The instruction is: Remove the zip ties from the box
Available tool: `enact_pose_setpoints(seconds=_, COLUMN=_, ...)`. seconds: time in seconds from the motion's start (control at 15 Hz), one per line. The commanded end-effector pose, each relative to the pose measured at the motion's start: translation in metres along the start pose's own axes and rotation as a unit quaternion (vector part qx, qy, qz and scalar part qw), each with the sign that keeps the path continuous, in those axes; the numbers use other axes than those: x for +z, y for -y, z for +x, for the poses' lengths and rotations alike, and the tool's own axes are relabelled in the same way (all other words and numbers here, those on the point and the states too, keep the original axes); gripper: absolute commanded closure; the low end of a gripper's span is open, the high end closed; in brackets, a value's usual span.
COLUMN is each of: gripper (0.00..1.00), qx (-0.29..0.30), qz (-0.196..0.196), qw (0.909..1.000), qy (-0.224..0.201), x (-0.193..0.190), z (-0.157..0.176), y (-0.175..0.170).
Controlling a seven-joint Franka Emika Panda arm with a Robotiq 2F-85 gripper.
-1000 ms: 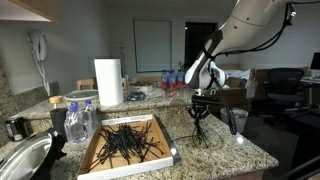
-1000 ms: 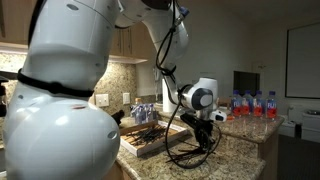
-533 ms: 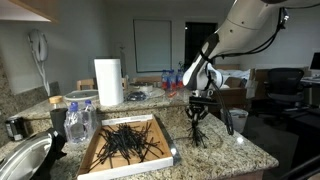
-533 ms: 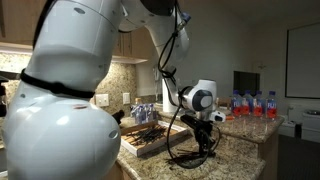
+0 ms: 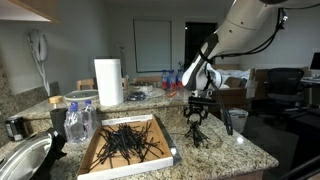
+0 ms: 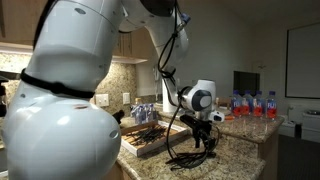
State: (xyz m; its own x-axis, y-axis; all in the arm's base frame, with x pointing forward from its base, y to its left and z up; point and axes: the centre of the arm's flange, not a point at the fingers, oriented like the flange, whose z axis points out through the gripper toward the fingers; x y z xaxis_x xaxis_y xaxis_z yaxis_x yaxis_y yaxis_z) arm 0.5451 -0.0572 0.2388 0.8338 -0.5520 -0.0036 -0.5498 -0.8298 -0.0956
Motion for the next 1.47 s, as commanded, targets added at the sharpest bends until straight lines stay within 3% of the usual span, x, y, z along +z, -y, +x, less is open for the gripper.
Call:
enact_pose_setpoints(seconds=0.0, gripper=0.01, qx=-0.009, qz=0.013, qw=0.9998, qy=-0.009, x=-0.014, z=-0.014, y=0.007)
enact_pose_setpoints(seconds=0.73, gripper=0.00, qx=-0.035, qz=0.042, qw=0.9978, qy=-0.037, x=-0.116, z=-0.045, y=0.033)
enact_pose_setpoints(seconds=1.07, gripper=0.00, qx=-0.086, qz=0.037, qw=0.9948, qy=-0.041, x=-0.146, z=-0.078, y=0.097)
enact_pose_setpoints(seconds=1.4, gripper=0.00, qx=-0.138, qz=0.026, qw=0.9884, qy=-0.059, x=-0.162, z=-0.103, y=0.193)
